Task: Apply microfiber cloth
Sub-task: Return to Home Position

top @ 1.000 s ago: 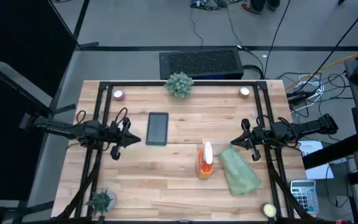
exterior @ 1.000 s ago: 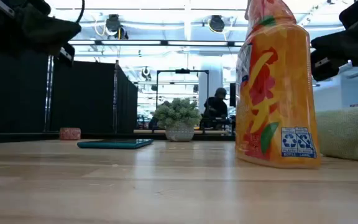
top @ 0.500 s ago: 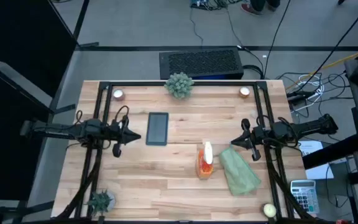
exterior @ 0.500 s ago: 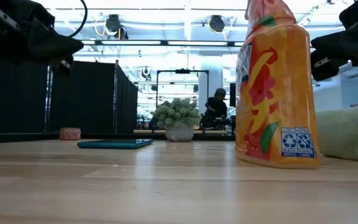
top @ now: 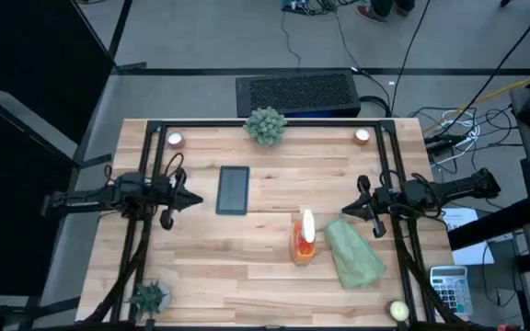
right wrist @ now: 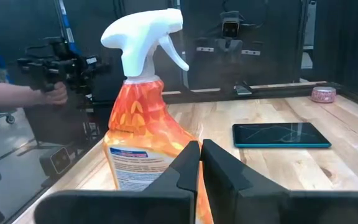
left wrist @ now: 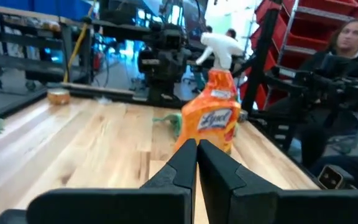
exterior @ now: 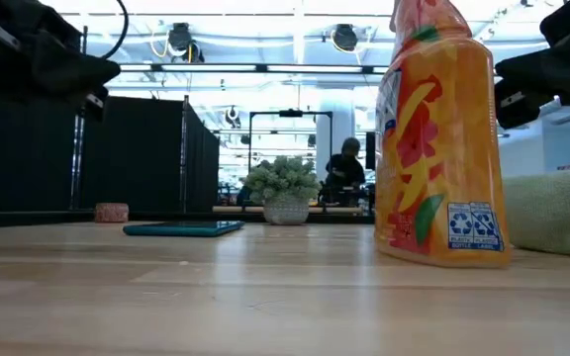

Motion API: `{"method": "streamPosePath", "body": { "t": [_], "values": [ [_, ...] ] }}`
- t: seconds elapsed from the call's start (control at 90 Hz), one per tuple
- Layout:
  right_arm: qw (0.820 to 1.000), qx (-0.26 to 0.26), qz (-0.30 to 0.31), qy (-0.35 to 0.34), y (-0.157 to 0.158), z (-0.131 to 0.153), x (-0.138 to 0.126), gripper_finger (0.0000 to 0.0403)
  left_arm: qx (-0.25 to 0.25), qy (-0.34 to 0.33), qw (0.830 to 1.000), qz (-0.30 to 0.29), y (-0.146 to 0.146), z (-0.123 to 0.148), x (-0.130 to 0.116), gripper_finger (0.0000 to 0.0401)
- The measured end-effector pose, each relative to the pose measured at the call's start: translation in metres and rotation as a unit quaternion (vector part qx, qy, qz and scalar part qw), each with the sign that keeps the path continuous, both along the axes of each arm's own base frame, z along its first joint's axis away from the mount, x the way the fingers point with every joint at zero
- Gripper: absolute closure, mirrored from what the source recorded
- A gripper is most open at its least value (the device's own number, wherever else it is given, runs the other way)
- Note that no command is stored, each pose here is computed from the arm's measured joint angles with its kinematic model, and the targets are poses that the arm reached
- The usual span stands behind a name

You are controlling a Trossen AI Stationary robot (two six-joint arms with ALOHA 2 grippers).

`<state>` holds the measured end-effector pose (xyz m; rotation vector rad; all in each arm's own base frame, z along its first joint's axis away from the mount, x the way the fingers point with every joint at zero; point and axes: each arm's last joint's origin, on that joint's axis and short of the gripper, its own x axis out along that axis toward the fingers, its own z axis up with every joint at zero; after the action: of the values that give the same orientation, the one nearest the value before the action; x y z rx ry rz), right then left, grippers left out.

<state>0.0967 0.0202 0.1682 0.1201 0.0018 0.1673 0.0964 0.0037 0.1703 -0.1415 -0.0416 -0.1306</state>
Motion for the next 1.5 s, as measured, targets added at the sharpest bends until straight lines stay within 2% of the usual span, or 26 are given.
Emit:
{"method": "streamPosePath", "body": {
  "t": [1.5],
  "values": [
    [1.000, 0.000, 0.000, 0.000, 0.0000, 0.0000, 0.0000, 0.0399, 0.000, 0.001, 1.000, 0.004, 0.0004, -0.0002, 0.0001, 0.0401]
  ]
}}
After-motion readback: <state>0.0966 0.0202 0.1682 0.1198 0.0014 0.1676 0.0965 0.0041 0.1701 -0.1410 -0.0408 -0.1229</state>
